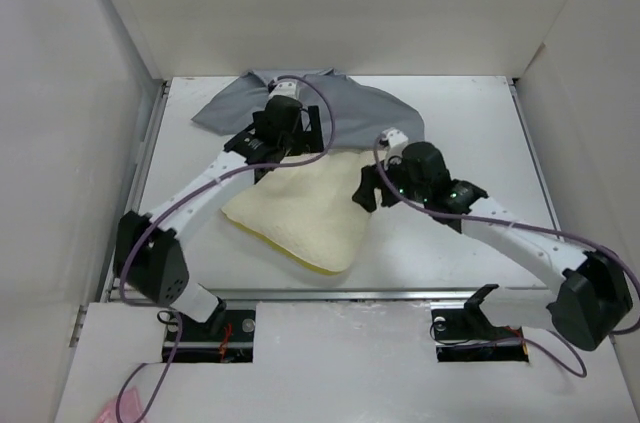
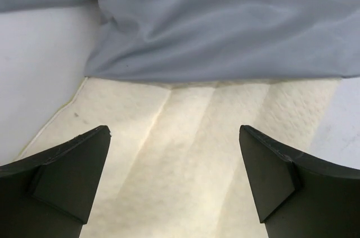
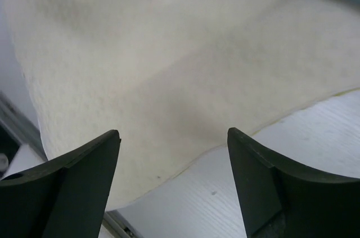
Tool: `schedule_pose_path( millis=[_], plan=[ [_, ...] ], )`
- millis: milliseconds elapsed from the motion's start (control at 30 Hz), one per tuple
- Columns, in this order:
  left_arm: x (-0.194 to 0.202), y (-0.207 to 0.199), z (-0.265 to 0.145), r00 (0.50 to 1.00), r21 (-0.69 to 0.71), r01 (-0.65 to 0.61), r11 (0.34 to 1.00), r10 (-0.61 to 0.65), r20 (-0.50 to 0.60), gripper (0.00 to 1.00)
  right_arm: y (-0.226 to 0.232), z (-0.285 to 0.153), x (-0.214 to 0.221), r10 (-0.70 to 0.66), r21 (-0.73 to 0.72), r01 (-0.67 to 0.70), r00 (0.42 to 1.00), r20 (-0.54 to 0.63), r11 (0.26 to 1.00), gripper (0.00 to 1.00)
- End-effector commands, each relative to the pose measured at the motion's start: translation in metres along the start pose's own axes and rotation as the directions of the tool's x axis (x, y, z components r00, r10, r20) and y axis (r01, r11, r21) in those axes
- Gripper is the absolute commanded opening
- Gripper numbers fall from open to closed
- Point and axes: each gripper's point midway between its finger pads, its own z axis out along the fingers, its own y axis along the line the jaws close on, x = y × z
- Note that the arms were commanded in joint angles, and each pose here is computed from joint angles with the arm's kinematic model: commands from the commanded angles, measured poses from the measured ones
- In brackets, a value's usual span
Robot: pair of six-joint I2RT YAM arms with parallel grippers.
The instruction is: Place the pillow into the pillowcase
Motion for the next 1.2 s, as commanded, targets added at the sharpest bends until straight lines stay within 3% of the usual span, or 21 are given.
schedule_pose_path(
  millis=[0,133,200,233,267,367,633,733,767,833,867,1000,1167],
  plan=[
    [-0.007,-0.017,-0.051,0.986,0.041,-0.149,0.988,0.145,0.086,1.00,-0.057,-0.039,-0.055,0.114,0.274,-0.153,0.981,0.154,0.950,0.83],
    [0.039,-0.094,-0.057,0.944,0.307,-0.329,0.893,0.324,0.068,1.00,-0.151,-0.071,-0.060,0.323,0.451,-0.409,0.911,0.256,0.794,0.84],
    [0.056,-0.121,-0.050,0.923,0.342,-0.373,0.862,0.382,0.043,1.00,-0.173,-0.076,-0.060,0.359,0.473,-0.447,0.894,0.268,0.759,0.84],
    [0.086,-0.137,-0.031,0.892,0.347,-0.419,0.839,0.452,-0.017,1.00,-0.182,-0.076,-0.056,0.389,0.477,-0.475,0.880,0.272,0.739,0.84],
    [0.079,-0.153,-0.029,0.887,0.343,-0.430,0.835,0.462,-0.015,1.00,-0.194,-0.083,-0.060,0.418,0.472,-0.516,0.857,0.302,0.715,0.84],
    [0.106,-0.149,0.016,0.856,0.224,-0.465,0.856,0.500,-0.133,1.00,-0.206,-0.082,-0.062,0.446,0.444,-0.549,0.835,0.321,0.709,0.84],
    [0.118,-0.167,0.074,0.866,0.213,-0.428,0.878,0.466,-0.182,1.00,-0.224,-0.075,-0.058,0.458,0.439,-0.567,0.823,0.337,0.697,0.84],
    [0.132,-0.148,0.102,0.856,0.111,-0.451,0.885,0.465,-0.226,1.00,-0.225,-0.068,-0.049,0.458,0.438,-0.553,0.833,0.312,0.709,0.84],
    [0.127,-0.147,0.107,0.864,0.074,-0.450,0.890,0.455,-0.218,0.84,-0.225,-0.065,-0.049,0.440,0.425,-0.537,0.843,0.310,0.729,0.84],
    [0.136,-0.130,0.120,0.858,0.010,-0.458,0.889,0.445,-0.255,0.17,-0.221,-0.056,-0.048,0.433,0.378,-0.523,0.850,0.301,0.764,0.84],
    [0.131,-0.129,0.119,0.873,-0.018,-0.439,0.898,0.421,-0.248,0.00,-0.221,-0.051,-0.048,0.417,0.357,-0.515,0.851,0.318,0.779,0.84],
    [0.105,-0.125,0.105,0.912,-0.021,-0.377,0.926,0.367,-0.185,0.00,-0.226,-0.035,-0.046,0.370,0.331,-0.477,0.865,0.339,0.814,0.81],
    [0.042,-0.131,0.057,0.956,0.005,-0.292,0.956,0.292,-0.026,0.00,-0.245,-0.015,-0.043,0.315,0.410,-0.439,0.887,0.336,0.799,0.81]
  ],
)
